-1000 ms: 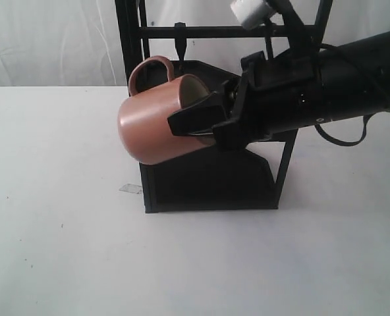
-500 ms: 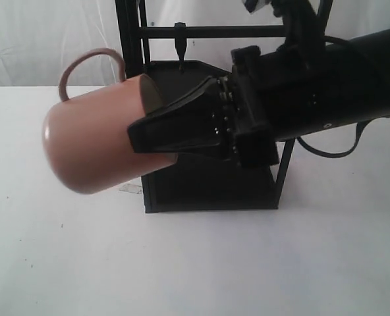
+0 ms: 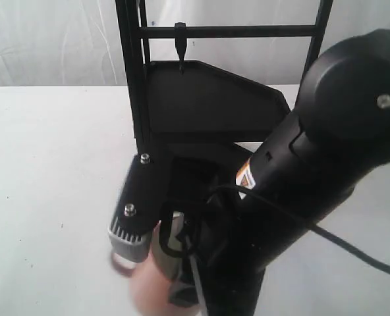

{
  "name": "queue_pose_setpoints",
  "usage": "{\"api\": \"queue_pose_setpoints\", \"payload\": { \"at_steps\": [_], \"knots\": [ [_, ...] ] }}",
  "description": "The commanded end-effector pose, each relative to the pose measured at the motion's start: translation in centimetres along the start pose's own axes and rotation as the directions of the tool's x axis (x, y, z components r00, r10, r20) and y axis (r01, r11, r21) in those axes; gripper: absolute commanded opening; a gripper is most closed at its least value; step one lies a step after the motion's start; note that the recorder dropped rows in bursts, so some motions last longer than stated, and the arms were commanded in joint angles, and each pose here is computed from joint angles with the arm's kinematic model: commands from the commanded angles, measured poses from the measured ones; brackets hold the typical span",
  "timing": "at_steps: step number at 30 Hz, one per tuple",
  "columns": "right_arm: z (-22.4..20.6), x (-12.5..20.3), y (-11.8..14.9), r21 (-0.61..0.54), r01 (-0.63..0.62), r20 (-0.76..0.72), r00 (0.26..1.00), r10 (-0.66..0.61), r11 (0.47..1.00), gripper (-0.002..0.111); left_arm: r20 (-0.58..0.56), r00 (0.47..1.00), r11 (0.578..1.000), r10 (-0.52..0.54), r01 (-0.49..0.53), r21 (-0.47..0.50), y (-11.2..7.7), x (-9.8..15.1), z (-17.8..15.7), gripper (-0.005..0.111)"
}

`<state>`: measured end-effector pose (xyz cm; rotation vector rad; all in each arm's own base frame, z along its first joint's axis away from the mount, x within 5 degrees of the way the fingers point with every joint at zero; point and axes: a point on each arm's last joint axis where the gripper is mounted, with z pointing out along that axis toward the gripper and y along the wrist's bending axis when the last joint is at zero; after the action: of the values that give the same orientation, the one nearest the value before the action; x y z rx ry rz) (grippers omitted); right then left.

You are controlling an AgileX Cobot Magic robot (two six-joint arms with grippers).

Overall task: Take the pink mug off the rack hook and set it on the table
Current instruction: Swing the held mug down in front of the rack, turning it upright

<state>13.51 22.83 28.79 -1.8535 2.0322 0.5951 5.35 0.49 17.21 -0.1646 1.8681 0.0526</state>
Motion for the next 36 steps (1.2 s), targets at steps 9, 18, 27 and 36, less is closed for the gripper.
{"api": "queue_pose_setpoints", "payload": {
  "at_steps": [9,18,27,36],
  "knots": [
    [0.7,-0.6,-0.8,0.267,0.036,-0.133,0.991,0.000,0.963,0.000,-0.002,1.000,1.000,-0.009,0.009,-0.002,0.0,0.1,0.0,0.000],
    [4.2,-0.3,-1.7,0.216,-0.013,-0.220,0.973,0.062,0.976,0.000,-0.002,1.000,1.000,-0.009,0.009,-0.002,0.0,0.1,0.0,0.000],
    [2.9,-0.3,-5.4,0.310,-0.249,-0.117,0.948,0.297,0.918,0.000,-0.002,1.000,1.000,-0.009,0.009,-0.002,0.0,0.1,0.0,0.000],
    [5.0,-0.6,-5.8,0.215,-0.126,-0.127,0.980,0.156,0.968,0.000,-0.002,1.000,1.000,-0.009,0.009,-0.002,0.0,0.1,0.0,0.000]
  ]
}}
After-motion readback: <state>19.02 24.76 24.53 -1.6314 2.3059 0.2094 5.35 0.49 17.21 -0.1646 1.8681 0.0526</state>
